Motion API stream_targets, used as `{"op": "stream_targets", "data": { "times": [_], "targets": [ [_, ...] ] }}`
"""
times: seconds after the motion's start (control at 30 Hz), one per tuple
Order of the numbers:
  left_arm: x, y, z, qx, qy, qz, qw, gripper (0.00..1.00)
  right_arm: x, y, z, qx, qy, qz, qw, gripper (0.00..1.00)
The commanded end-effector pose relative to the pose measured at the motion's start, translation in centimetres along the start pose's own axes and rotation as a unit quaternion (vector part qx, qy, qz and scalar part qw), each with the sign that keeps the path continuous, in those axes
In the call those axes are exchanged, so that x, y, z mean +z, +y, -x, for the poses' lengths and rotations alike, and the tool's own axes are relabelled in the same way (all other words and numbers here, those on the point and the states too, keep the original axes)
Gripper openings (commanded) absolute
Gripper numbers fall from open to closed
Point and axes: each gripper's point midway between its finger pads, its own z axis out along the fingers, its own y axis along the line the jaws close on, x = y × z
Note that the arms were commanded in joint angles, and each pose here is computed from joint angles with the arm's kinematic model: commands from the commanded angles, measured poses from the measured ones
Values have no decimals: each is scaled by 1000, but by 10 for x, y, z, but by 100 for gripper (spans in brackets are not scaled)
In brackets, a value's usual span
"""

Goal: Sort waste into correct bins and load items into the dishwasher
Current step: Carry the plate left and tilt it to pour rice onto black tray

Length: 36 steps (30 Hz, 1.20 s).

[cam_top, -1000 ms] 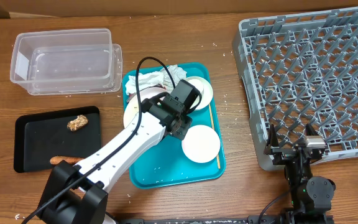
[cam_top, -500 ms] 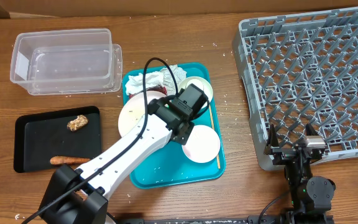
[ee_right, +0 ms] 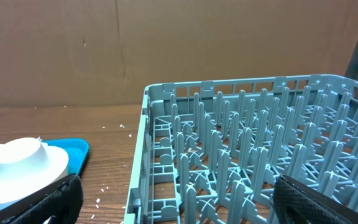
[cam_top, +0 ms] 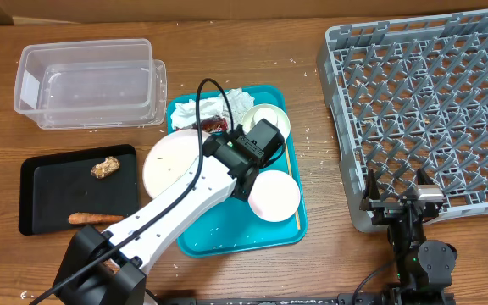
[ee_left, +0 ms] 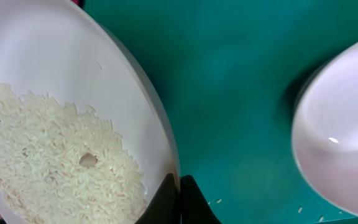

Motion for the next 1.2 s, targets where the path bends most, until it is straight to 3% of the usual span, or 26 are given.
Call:
{"op": "stream_targets", "data": {
  "times": [0.0,0.17,0.4,0.8,1.17],
  "targets": [
    [-17,20,12,-60,-33,37,997,4,0,1,-1,2,-3,1,1000,100],
    [-16,47,3,-114,-19,83,990,4,0,1,-1,2,-3,1,1000,100],
    [-1,87,-1,-192,19,79,978,4,0,1,-1,2,-3,1,1000,100],
    [23,125,-4,-298,73,-76,949,4,0,1,-1,2,-3,1,1000,100],
    [-11,158,13,-328,-24,-166,930,4,0,1,-1,2,-3,1,1000,100]
  ]
}}
